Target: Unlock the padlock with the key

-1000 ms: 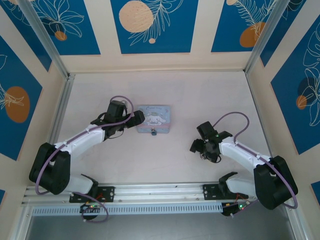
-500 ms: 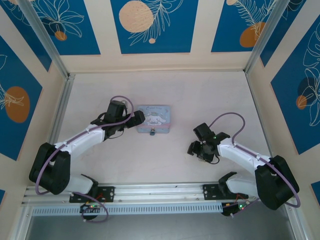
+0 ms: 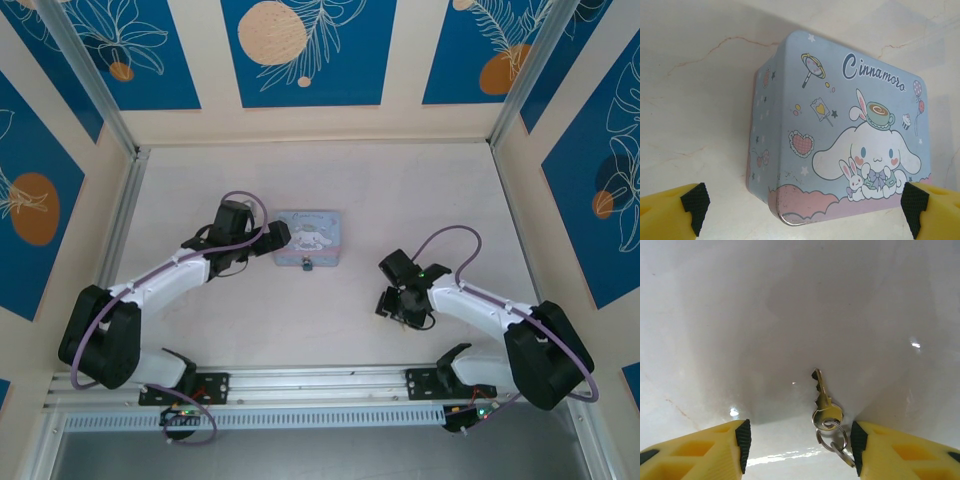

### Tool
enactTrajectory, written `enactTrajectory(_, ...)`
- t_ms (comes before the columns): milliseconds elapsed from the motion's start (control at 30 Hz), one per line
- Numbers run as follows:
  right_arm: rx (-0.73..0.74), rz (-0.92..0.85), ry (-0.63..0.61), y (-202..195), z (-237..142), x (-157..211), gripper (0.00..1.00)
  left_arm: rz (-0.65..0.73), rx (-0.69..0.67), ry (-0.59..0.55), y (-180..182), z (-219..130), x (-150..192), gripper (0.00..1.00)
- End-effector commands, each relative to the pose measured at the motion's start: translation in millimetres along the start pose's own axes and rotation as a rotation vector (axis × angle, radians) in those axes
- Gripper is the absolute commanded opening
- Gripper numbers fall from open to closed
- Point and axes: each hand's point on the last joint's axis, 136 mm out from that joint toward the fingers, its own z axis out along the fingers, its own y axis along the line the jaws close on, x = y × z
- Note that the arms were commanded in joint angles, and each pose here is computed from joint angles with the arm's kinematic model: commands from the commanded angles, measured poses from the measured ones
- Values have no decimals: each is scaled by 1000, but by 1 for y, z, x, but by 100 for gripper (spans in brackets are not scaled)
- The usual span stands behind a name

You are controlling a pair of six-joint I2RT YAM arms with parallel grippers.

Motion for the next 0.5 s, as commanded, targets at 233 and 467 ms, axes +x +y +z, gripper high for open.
enactTrajectory(233,83,15,24,-13,2,8,39,-9,48,-12,-17,-2,-14,99)
enactTrajectory(467,75,12,30,-10,2,9,29,-9,59,-17,-20,-4,-16,99)
